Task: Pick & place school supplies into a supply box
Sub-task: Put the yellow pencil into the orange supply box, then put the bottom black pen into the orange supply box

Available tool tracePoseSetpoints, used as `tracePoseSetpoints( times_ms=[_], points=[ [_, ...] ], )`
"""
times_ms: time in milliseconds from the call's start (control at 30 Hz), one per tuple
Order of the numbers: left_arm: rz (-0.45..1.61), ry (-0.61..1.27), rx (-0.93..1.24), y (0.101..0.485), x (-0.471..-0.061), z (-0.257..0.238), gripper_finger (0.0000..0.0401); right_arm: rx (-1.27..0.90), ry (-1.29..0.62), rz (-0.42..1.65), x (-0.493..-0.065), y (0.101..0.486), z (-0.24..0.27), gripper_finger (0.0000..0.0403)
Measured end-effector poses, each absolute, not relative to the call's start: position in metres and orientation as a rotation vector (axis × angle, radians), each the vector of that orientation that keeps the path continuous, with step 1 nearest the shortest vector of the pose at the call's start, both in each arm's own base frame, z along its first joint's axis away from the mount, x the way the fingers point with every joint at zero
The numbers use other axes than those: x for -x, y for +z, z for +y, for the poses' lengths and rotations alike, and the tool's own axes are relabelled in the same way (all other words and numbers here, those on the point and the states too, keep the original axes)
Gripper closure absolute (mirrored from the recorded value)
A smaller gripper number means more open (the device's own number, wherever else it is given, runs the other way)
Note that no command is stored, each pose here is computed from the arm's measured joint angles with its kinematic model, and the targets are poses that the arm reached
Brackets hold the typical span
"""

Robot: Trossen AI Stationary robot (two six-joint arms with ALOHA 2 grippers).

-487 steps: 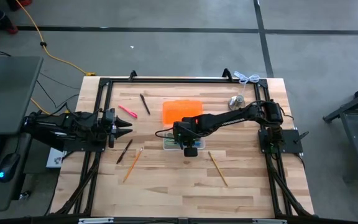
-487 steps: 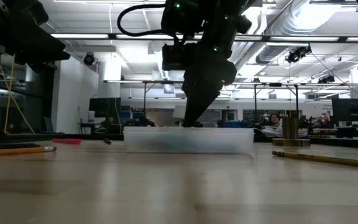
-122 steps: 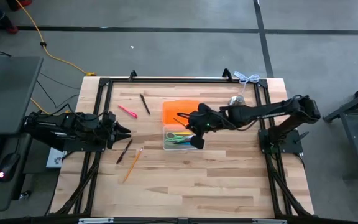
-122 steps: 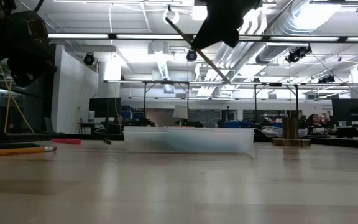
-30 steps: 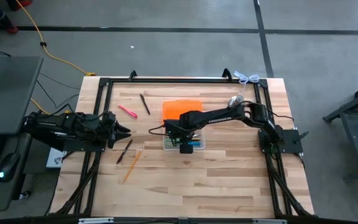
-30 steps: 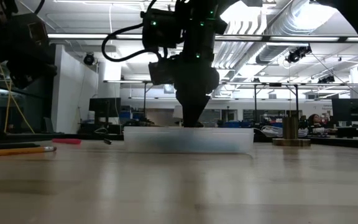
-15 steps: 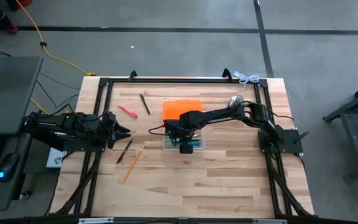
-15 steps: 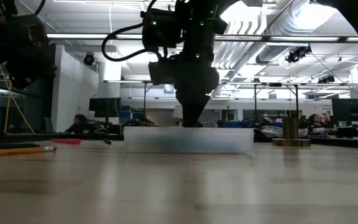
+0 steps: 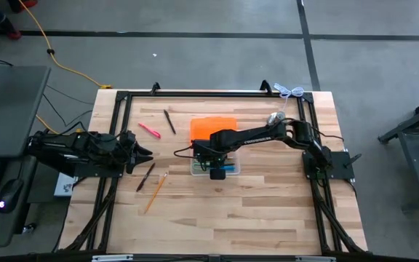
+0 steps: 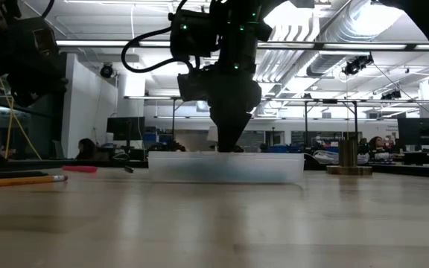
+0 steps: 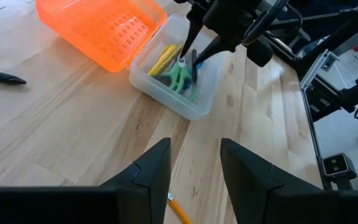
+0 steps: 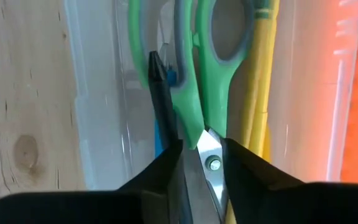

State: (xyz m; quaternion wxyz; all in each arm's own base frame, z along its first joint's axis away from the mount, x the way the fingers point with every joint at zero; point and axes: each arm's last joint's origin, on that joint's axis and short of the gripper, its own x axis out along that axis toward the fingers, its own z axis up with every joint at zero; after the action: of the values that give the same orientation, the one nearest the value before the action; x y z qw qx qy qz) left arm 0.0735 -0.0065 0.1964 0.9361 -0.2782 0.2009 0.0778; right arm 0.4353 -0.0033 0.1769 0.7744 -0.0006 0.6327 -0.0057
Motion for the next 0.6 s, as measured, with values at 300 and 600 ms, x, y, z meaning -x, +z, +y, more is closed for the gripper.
tracePoseSetpoints(
  times_ms=[300, 600],
  points=[
    [0.410, 0.159, 0.569, 0.197, -0.073, -0.007, 0.0231, 0.029, -0.045, 1.397, -0.433, 0.179, -0.004, 0.0303],
    [0.409, 0.158, 0.569, 0.197, -0.073, -0.007, 0.0231, 0.101, -0.097, 1.383, -0.438, 0.211, -0.007, 0.0306]
  ],
)
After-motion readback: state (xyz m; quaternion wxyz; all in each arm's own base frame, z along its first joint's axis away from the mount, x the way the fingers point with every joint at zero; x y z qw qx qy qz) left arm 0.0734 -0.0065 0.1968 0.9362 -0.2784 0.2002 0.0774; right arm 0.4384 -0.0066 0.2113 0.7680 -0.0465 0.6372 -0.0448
